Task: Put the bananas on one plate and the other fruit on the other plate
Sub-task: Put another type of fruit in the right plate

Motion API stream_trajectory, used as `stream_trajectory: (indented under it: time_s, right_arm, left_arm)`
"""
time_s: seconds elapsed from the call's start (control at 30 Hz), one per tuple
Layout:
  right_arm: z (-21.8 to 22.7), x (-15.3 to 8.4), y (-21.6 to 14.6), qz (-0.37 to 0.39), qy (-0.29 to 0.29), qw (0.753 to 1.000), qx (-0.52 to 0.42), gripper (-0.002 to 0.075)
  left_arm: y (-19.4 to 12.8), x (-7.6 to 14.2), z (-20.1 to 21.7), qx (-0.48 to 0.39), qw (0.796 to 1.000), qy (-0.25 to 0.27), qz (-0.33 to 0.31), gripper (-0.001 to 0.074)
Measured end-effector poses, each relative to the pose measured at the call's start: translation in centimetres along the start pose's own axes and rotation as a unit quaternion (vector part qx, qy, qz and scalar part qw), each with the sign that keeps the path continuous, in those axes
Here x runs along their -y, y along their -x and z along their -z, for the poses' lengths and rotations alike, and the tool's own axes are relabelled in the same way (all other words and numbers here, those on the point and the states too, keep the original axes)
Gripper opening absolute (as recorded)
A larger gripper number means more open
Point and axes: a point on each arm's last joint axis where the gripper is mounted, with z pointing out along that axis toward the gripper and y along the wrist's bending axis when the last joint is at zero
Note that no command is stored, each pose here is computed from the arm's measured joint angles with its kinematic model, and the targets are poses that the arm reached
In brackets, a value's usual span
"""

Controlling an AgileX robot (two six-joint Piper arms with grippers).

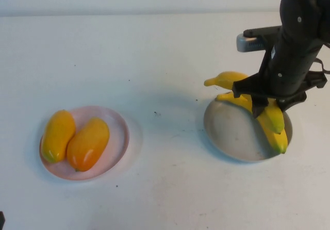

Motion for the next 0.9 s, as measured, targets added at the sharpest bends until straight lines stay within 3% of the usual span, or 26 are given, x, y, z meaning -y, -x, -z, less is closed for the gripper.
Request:
stream_trajectory:
  time_s: [0.47, 0.73, 0.9]
  right_arm:
    - [-5.8, -0.9, 0.7, 0.001, -0.012, 0.998, -0.063, 0.0318]
    - [-5.8, -0.9, 0.7, 0.012, -0.011, 0.998, -0.064, 0.0475]
    - [-5.6, -1.0, 0.6, 0.012, -0.004, 0.998, -0.063, 0.0485]
  left_arm:
    - [0.0, 0.0, 0.0, 0.0, 1.0, 0.0, 0.0, -0.0001]
    - [0.0, 0.0, 0.0, 0.0, 1.0, 0.0, 0.0, -0.0001]
    - [0.0, 0.0, 0.0, 0.0, 1.0, 0.0, 0.0, -0.0001]
